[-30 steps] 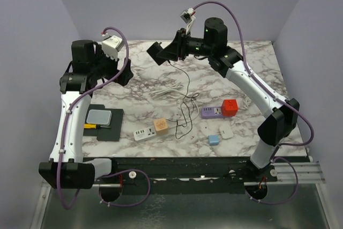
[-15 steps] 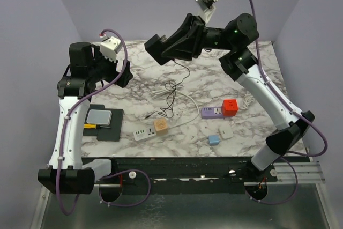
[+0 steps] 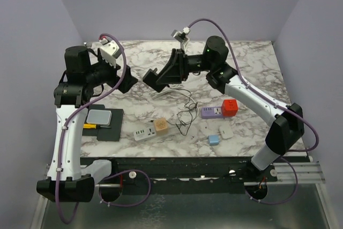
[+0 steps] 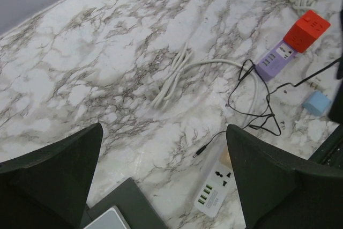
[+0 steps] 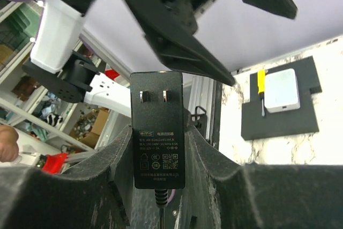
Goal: Insert the plug
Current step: Pick up the plug from the center of the board.
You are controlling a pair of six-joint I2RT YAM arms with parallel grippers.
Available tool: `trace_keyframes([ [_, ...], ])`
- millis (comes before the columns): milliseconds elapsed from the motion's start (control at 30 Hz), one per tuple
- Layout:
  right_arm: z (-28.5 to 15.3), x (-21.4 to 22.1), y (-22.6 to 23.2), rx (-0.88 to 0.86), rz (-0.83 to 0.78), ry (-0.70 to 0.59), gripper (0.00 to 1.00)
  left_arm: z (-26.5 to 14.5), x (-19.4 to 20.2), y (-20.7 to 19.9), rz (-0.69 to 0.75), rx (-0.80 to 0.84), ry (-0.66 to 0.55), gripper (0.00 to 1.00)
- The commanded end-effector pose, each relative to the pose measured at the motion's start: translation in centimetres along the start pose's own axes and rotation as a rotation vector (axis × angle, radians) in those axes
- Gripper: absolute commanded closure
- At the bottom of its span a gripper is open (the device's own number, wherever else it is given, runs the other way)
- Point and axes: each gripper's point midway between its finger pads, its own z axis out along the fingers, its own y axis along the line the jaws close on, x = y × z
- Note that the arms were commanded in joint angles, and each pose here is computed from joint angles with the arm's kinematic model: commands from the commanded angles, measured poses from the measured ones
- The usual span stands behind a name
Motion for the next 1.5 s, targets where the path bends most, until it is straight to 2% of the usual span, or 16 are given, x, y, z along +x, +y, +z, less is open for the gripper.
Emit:
trace_keyframes([
  [0,0.6,0.9,0.0,-0.024,-0.037,0.011,0.99,-0.7,-0.1,-3.6,-0.028,0.169,-0.041,0.01],
  [500,1.7,1.4,-3.4,-0.009,-0.034,-0.035,0.99,-2.7,-1.1,-9.0,0.005,0.455,-0.129,0.01],
  [700,3.0,1.6,-3.2,-0.068,-0.016,-0.051,0.99,-2.1,-1.3,-9.0,-0.038,0.503,-0.124,0.02],
  [900,3.7,2.3,-2.5,-0.111,0.001,-0.058,0.99,-1.2,-1.3,-8.5,-0.093,0.525,-0.104,0.31],
  [1033,3.6,2.8,-2.4,-0.108,0.000,-0.059,0.99,-1.0,-1.8,-8.3,-0.096,0.516,-0.115,0.57],
  [1100,3.7,3.2,-2.4,-0.107,0.006,-0.051,0.89,-0.8,-2.0,-7.9,-0.104,0.498,-0.119,0.74],
  [1167,3.7,3.8,-2.8,-0.100,0.016,-0.033,0.82,-0.6,-2.2,-7.6,-0.109,0.482,-0.124,0.84],
  [1333,3.0,4.5,-4.0,-0.012,0.009,0.004,0.38,-0.3,-2.3,-6.8,-0.095,0.430,-0.133,0.99],
  [1467,0.6,3.0,-5.1,0.138,-0.033,-0.016,0.20,-0.8,-2.9,-6.5,-0.041,0.375,-0.157,1.00],
])
